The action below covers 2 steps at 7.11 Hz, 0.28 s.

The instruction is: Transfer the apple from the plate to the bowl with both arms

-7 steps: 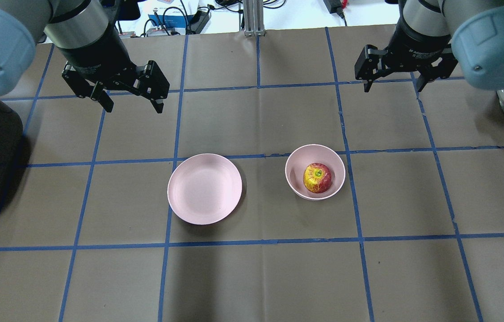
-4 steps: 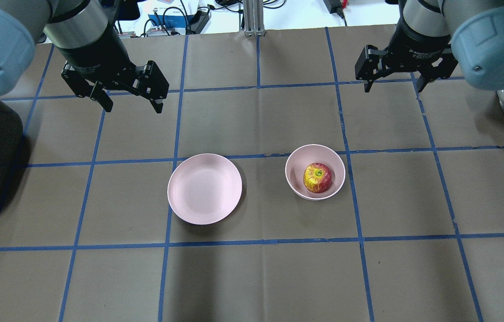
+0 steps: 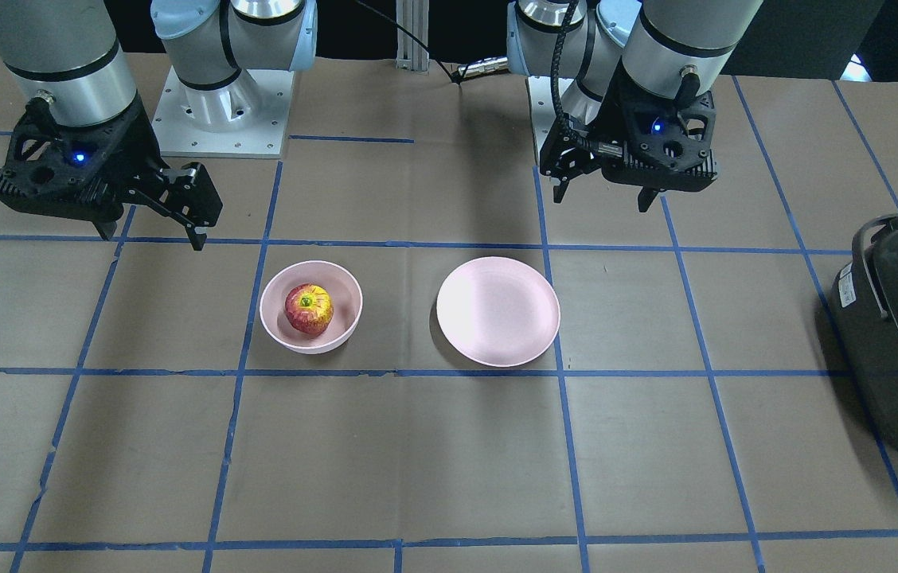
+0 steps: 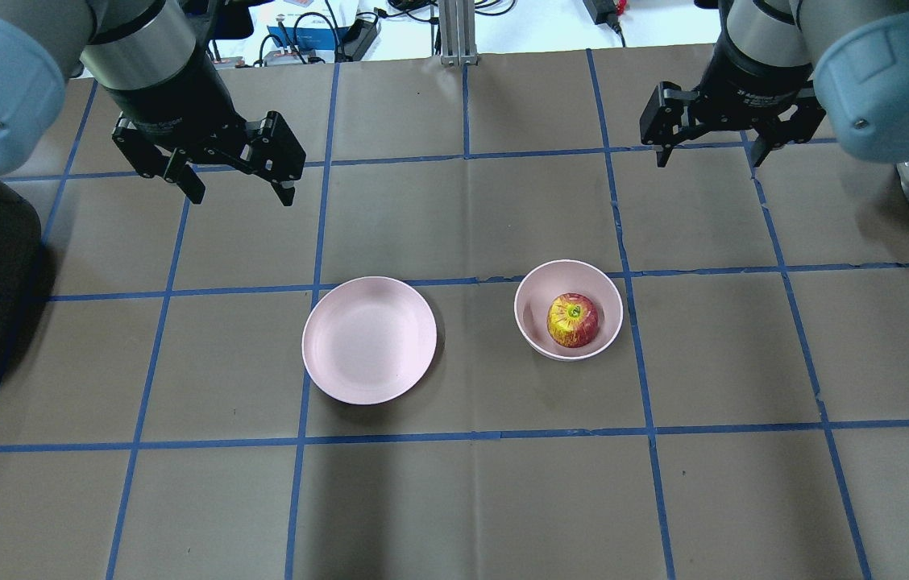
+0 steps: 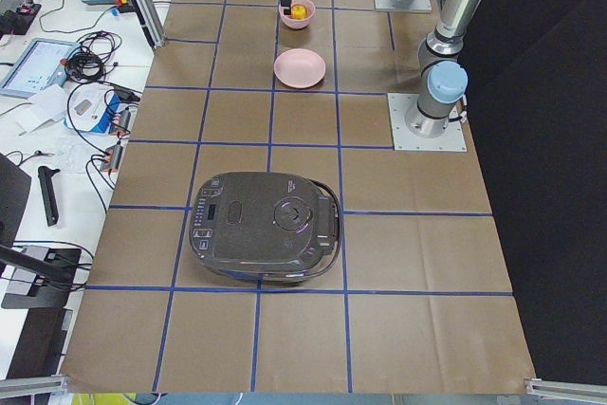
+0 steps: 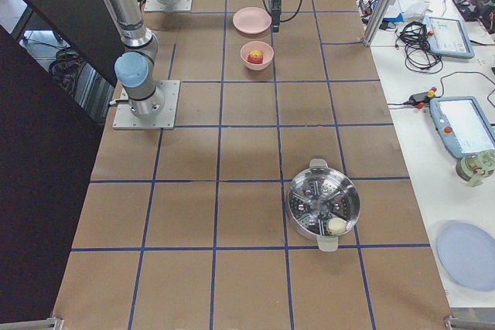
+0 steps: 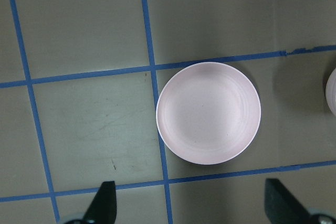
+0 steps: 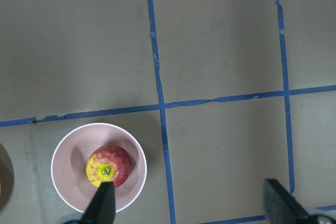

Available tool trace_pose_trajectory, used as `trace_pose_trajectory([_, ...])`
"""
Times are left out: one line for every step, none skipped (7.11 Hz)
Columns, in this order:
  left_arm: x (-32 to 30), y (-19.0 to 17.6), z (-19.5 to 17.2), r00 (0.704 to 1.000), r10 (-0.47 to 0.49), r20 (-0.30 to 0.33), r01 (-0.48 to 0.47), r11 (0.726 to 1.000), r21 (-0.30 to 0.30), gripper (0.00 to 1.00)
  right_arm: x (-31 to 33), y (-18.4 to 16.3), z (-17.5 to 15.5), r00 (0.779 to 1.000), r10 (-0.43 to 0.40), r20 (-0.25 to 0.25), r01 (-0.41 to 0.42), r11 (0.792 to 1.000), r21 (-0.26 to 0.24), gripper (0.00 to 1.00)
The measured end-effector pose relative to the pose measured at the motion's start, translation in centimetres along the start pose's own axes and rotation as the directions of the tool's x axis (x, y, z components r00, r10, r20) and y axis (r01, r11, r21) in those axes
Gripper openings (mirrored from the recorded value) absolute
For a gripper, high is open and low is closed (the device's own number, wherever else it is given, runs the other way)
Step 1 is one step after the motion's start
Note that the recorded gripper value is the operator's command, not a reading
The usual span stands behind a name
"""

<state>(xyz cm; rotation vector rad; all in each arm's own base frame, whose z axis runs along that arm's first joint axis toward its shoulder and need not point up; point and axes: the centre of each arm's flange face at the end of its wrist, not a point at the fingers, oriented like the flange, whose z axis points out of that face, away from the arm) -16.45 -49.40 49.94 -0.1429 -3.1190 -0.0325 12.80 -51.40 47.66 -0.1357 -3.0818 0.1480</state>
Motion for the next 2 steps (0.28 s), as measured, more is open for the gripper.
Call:
trace_pose_trajectory([0.04,0.00,-0.03,1.000,0.001,0.000,-0.001,1.000,0.001,1.00,-0.07,0.00,-0.16,1.000,0.000,0.005,0.000,1.000,0.002,1.00])
trace_pose_trajectory([0.06,0.01,-0.05,1.000,0.001,0.000,-0.001,1.000,0.001,1.00,-0.12,0.01,-0.36,1.000,0.000,0.009,0.000,1.000,0.005,1.00])
